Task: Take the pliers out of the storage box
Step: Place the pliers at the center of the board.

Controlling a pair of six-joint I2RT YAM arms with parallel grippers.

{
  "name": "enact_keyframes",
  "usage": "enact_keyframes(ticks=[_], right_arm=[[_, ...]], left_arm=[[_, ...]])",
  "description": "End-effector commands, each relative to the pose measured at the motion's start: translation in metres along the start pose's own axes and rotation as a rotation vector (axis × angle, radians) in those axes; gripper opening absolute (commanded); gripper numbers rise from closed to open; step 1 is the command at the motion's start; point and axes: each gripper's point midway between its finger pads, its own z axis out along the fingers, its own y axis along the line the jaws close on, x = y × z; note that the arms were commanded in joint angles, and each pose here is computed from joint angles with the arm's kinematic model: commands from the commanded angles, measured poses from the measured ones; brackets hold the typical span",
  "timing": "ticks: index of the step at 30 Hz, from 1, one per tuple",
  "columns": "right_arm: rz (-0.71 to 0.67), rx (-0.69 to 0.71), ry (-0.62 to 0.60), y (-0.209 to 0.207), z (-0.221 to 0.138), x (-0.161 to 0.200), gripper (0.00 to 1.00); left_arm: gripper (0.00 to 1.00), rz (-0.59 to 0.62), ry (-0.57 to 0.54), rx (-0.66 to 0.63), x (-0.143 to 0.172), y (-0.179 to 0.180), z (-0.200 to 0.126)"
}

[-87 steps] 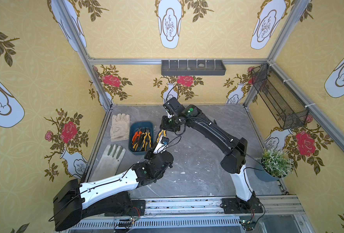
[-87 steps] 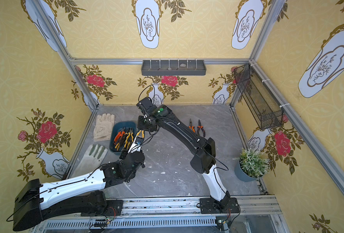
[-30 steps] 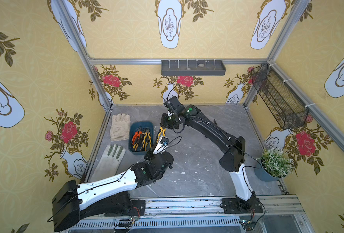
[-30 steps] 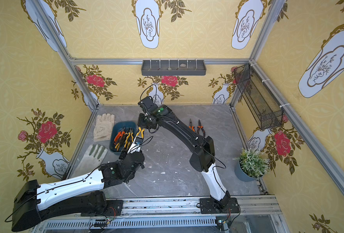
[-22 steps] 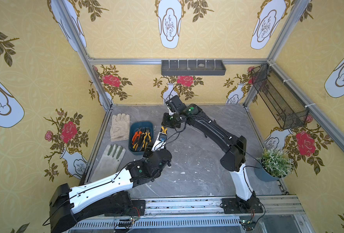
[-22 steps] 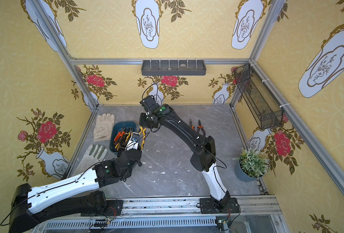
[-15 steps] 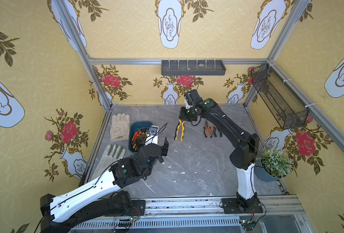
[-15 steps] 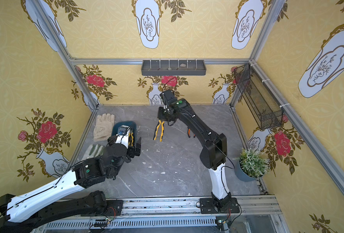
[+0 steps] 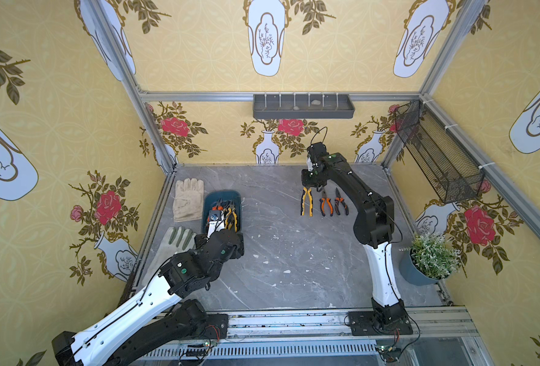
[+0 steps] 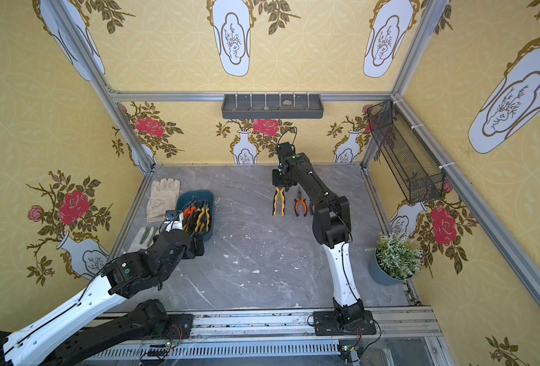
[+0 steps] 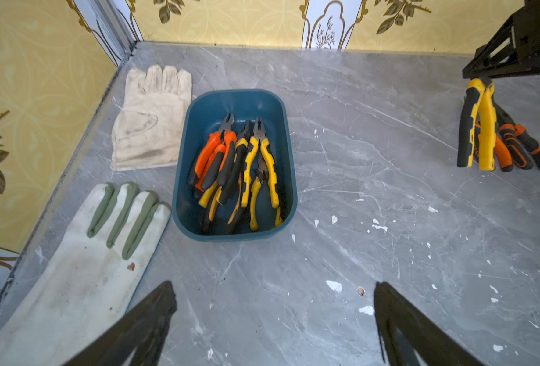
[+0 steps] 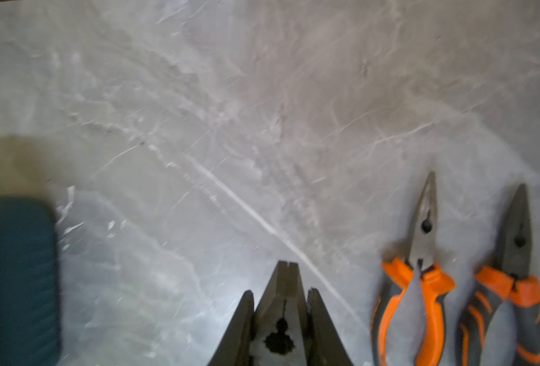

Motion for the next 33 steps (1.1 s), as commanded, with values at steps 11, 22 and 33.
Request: enact_keyframes(ticks=[11,22,33], right_arm=[[-0.051,0.054,0.051,-0.026,0.072,0.008,0.0],[-0.034,0.107,0.034,-0.044,0.099,0.003,0.06],[0.007,0.129,0.042,-0.059,0.105,0.006,0.06]], left_arm=[[0.99,-0.077,0.052,0.028,0.023,0.007,-0.001],[0.99,-0.085,0.056,0.015,0.027,0.016,-0.006],[0.99,-0.057,0.059,0.005,0.024,0.013,-0.004]])
